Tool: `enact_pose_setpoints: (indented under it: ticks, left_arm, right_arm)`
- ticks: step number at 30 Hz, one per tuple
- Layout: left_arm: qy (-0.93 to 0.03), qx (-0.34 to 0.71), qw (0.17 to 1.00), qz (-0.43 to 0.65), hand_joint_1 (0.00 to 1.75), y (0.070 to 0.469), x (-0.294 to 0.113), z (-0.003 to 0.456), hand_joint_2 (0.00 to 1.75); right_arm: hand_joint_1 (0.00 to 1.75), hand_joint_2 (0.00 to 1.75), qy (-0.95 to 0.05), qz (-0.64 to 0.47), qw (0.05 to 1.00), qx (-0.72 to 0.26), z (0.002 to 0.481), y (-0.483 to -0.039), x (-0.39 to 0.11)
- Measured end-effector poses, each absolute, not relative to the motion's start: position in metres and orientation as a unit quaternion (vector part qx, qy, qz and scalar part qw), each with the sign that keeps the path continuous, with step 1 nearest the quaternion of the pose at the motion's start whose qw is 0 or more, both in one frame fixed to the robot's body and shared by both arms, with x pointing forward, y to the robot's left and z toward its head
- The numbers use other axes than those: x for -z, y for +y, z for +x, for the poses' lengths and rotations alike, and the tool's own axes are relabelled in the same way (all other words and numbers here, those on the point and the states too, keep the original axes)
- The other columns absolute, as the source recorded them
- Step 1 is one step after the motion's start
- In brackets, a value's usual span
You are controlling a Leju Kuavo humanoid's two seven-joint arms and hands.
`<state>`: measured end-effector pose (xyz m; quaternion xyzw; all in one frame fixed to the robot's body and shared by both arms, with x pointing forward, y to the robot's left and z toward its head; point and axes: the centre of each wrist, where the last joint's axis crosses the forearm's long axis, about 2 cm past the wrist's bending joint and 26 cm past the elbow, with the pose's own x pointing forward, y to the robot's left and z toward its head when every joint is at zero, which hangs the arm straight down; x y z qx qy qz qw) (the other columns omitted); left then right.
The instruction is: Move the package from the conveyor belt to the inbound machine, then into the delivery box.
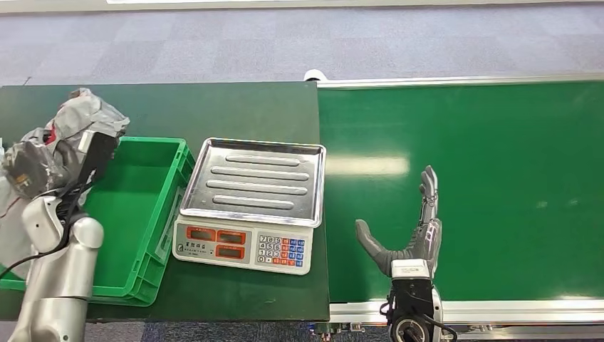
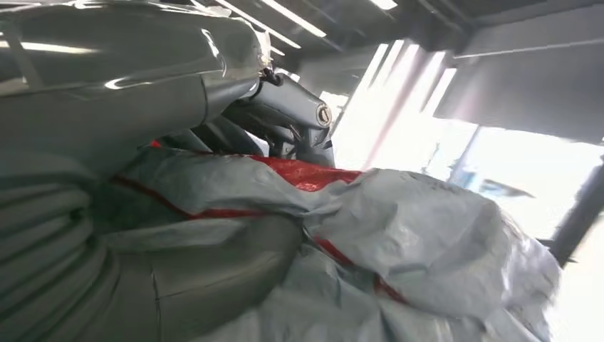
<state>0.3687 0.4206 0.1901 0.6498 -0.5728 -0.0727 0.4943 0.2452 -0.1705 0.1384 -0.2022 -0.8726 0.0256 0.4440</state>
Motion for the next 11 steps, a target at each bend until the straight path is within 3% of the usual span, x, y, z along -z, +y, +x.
enact_pose_setpoints:
  ticks: [4,11]
  left_arm:
    - [-0.548,0.058,0.532,0.642,0.0,0.446,-0.173,0.36,1.75]
    - [-0.586,0.022,0.56,0.585,0.0,0.451,-0.163,0.351,1.75]
  right_arm:
    - [0.0,1.75,-0.864,-0.206,0.458,-0.031,0.244,-0.17,-0.133]
    - [0.0,1.75,-0.855,-0.207,0.473,-0.039,0.242,-0.17,-0.126]
